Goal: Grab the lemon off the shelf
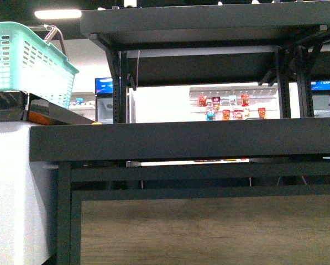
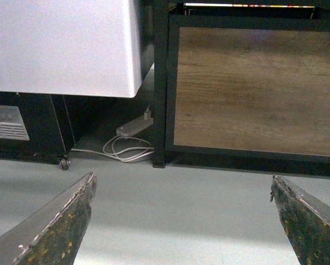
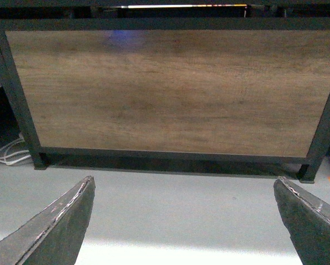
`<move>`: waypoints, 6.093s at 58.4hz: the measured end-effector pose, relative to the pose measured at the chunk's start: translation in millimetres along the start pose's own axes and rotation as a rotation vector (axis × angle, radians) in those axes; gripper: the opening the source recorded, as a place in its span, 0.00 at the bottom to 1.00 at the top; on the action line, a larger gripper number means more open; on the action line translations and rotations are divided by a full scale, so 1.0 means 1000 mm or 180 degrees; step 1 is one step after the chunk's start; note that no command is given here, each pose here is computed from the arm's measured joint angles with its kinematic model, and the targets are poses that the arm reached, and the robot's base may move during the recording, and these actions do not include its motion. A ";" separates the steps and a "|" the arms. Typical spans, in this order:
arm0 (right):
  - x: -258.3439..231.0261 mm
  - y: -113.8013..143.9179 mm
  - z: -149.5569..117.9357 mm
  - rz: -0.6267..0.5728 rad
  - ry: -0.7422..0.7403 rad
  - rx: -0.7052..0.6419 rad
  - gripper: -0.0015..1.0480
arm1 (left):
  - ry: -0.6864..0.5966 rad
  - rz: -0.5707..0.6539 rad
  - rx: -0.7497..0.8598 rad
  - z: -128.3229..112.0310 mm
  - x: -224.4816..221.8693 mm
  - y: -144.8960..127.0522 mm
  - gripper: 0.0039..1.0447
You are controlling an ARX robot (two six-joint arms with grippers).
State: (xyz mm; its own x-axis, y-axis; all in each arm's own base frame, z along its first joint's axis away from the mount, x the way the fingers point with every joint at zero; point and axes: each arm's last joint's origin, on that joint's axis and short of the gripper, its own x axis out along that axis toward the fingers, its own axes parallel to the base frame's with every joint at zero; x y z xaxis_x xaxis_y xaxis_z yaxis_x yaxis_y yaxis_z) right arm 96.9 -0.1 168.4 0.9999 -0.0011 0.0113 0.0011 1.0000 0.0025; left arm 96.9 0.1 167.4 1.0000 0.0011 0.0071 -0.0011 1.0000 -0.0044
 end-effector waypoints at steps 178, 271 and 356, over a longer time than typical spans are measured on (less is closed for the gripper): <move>0.000 0.000 0.000 -0.0001 0.0002 0.0002 0.93 | 0.0000 0.0000 0.0001 0.000 0.000 0.000 0.93; 0.000 0.000 0.000 0.0007 0.0000 0.0000 0.93 | 0.0436 0.0188 -0.2797 0.110 0.081 0.048 0.93; 0.000 0.000 0.000 0.0007 0.0000 0.0000 0.93 | 0.0432 0.0797 -0.4428 0.116 0.311 0.187 0.64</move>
State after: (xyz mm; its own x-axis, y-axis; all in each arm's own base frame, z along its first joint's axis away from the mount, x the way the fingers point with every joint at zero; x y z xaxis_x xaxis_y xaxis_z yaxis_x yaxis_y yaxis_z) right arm 96.9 -0.1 168.4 0.9999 0.0011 0.0113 -0.0012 1.0000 0.0024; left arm 406.7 187.8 284.9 0.9674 0.0947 -0.2348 -0.2473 0.1535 -0.9567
